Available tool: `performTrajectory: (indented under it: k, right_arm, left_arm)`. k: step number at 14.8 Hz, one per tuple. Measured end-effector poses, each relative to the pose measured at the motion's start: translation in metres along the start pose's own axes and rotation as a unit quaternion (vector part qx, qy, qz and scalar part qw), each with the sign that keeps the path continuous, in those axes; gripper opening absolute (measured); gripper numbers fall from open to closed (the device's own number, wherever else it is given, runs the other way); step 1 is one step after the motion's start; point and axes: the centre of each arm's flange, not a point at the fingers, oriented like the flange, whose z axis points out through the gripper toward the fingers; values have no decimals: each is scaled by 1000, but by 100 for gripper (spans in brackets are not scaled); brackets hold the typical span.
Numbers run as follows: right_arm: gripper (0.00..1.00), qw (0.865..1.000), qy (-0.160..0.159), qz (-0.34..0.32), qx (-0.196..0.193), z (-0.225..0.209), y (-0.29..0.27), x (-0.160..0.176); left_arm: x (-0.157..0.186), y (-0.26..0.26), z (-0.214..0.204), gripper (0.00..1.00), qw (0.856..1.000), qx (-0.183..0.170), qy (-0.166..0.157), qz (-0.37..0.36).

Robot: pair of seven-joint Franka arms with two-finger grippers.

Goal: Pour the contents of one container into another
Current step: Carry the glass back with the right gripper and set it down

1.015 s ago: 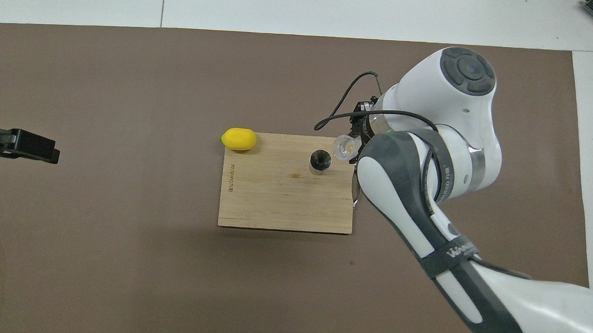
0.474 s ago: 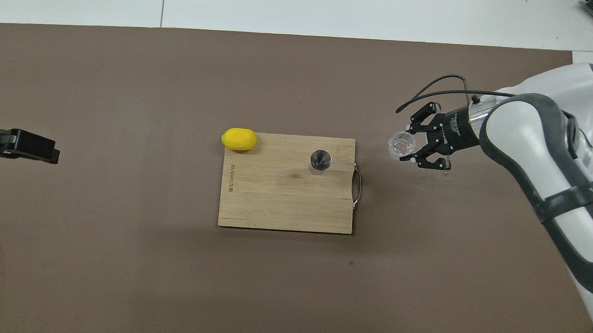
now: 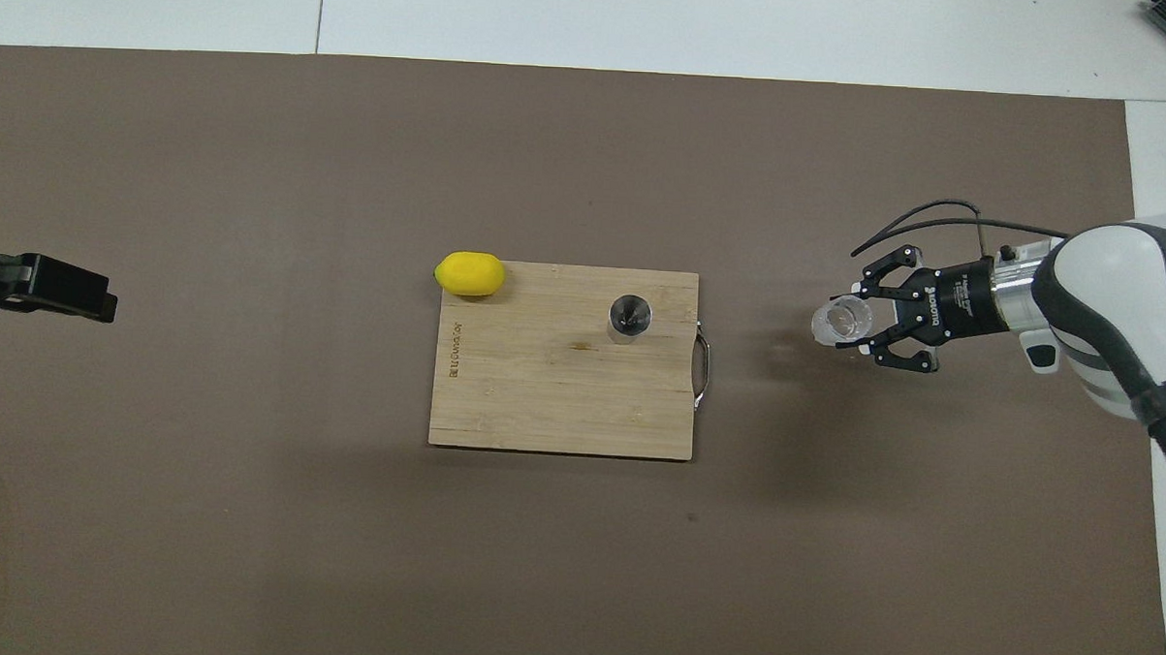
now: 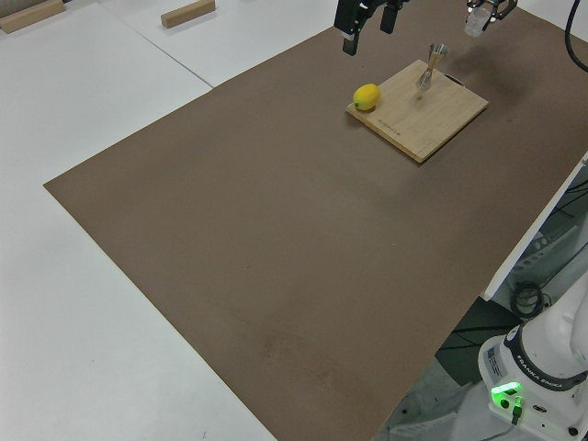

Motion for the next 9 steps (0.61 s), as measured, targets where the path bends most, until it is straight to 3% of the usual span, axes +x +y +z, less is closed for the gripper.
performTrajectory:
  k: [5,9]
  right_arm:
    - [50,999,-29,-18,6,9,28,76]
    - [50,999,-38,-4,16,30,31,82]
  left_arm:
    - [0,0,0,100,1000,0,0,0]
    - [0,0,0,100,1000,0,0,0]
